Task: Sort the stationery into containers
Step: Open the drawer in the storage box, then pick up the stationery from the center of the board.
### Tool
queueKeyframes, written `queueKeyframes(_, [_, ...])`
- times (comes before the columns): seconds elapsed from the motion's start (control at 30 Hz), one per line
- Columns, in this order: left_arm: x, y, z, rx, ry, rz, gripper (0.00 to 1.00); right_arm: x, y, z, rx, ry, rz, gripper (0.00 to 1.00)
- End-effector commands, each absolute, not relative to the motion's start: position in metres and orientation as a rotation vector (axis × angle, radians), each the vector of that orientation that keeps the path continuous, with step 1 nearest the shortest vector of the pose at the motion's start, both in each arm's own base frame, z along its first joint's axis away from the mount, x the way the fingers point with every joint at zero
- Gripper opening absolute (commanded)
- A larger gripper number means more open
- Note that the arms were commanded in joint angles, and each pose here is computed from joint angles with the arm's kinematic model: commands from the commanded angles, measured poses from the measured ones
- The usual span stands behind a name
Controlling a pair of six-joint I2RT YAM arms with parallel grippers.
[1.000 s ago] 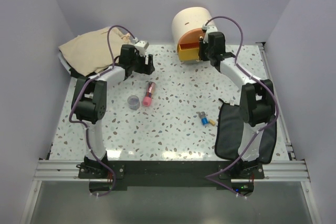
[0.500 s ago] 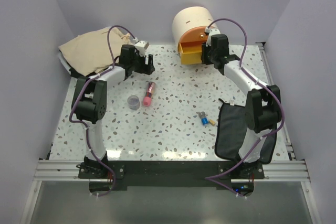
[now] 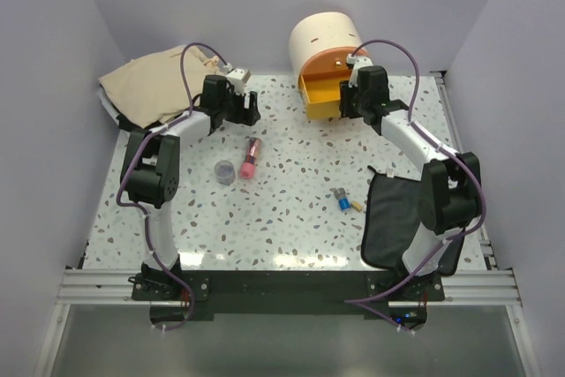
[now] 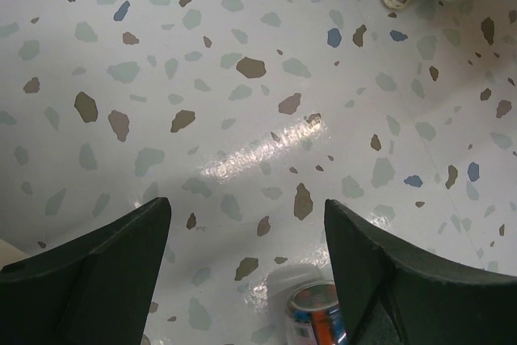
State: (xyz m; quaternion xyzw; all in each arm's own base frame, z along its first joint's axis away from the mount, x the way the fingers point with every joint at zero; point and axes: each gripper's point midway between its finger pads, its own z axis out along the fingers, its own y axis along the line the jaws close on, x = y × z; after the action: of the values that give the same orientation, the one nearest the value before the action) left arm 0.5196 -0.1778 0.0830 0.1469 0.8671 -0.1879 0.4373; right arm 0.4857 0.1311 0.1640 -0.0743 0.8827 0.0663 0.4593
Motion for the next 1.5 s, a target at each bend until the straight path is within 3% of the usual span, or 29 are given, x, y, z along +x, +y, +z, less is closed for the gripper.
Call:
queueKeyframes(0.0, [0.528,-0.18,0.13,0.372,2.043,-0.453,0.82,0.484,0.136,0.2,-0.216,2.076,0.185,0.46])
queueKeyframes(0.13, [0.526,-0.178,0.138,0.378,2.028,-0.445,0.82,0.473,0.132,0.207,-0.241,2.096,0.164,0.51])
queueKeyframes(0.33, [0.521,-0.168,0.15,0.377,2.016,-0.376,0.83,0.399,0.122,0.181,-0.338,2.314,0.196,0.53])
queueKeyframes(0.5, [0.518,-0.152,0.158,0.378,2.017,-0.273,0.84,0.319,0.15,0.153,-0.822,2.302,0.429,0.52])
queueKeyframes(0.67, [0.494,-0.129,0.15,0.458,2.088,-0.15,0.86,0.283,0.203,0.146,-1.326,2.138,0.605,0.54])
queueKeyframes(0.87, [0.457,-0.085,0.156,0.523,2.131,-0.134,0.87,0.311,0.265,0.176,-1.797,1.577,0.46,0.55])
queueKeyframes(1.1, [0.424,-0.011,0.19,0.344,2.062,-0.075,0.86,0.331,0.337,0.176,-2.125,0.984,0.388,0.56])
queueKeyframes(1.43, [0.361,0.003,0.204,0.302,1.988,0.035,0.87,0.334,0.383,0.132,-2.426,0.283,0.399,0.59])
queueKeyframes(1.47, [0.356,0.004,0.208,0.295,1.978,0.046,0.87,0.343,0.394,0.148,-2.416,0.204,0.348,0.59])
